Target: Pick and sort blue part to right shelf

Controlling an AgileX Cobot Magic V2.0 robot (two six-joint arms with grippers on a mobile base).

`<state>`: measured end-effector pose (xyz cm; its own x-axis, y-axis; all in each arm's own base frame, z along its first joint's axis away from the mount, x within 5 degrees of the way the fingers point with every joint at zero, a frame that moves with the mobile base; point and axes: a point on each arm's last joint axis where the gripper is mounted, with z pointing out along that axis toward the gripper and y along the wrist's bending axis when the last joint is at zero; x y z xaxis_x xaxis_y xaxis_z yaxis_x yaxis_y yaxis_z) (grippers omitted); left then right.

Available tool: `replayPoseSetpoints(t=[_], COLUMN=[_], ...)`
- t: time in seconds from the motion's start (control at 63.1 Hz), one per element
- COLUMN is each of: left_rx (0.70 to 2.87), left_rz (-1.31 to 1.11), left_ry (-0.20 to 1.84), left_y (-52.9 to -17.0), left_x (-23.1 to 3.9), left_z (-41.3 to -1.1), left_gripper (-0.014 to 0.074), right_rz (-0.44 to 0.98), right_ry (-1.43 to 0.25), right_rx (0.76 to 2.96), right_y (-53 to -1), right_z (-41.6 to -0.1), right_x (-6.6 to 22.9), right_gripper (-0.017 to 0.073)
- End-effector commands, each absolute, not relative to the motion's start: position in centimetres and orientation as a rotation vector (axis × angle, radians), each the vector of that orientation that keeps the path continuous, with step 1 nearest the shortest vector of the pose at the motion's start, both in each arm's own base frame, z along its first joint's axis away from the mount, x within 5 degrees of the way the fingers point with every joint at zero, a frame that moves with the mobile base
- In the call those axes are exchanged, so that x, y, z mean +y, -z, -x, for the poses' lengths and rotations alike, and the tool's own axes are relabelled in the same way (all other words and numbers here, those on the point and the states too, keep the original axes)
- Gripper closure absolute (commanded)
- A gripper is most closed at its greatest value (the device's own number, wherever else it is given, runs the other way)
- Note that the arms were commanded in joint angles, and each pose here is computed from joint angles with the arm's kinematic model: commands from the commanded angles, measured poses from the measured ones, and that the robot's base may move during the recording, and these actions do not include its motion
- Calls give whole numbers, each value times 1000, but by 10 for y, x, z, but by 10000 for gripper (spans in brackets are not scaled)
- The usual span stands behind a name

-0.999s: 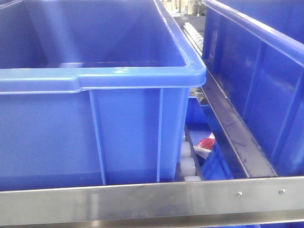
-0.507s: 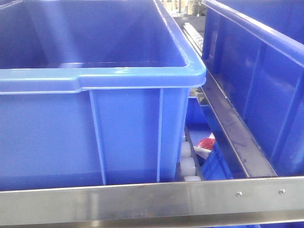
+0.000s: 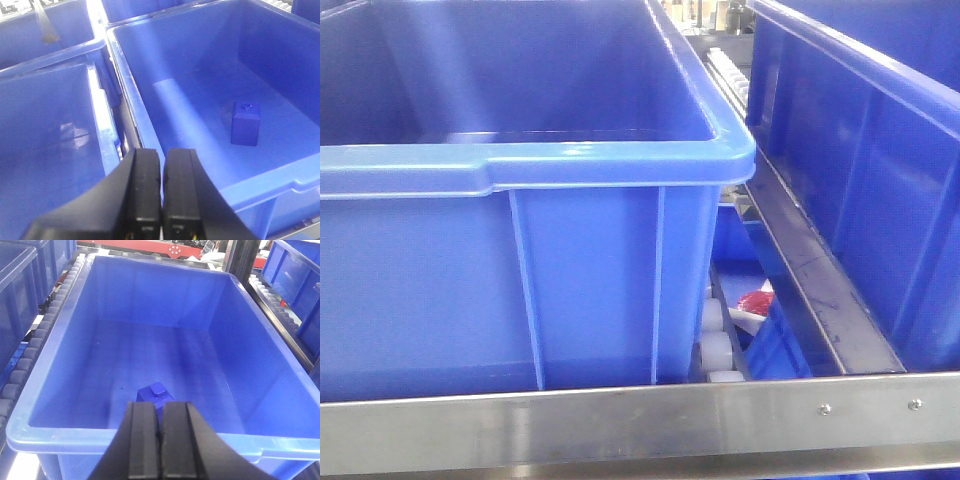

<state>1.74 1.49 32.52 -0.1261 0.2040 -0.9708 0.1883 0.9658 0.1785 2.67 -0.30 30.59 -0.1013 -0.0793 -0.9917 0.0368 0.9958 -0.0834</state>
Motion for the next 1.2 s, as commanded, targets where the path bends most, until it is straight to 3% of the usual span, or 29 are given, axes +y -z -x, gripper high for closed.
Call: replayPoseSetpoints(t=[0.0, 0.285, 0.555, 0.761, 1.189], left_rx=[1616, 1650, 1501, 1454, 1467], left_rz=[-293, -195, 45, 96, 95], left_ry=[1, 178, 126, 82, 84], left_y=[-339, -317, -251, -207, -206], left_x=[13, 0, -3, 1, 1], left_z=[-18, -21, -42, -55, -55], left_gripper=[470, 470, 470, 470, 470], right_rz=[35, 35, 35, 35, 35], right_ry=[110, 110, 110, 110, 110], right_rx=[1570, 1571, 1571, 1571, 1571], right_y=[-321, -321, -321, -321, -321], right_z=[-27, -27, -27, -27, -27], right_x=[-3, -3, -3, -3, -3], right_gripper=[501, 501, 501, 501, 501])
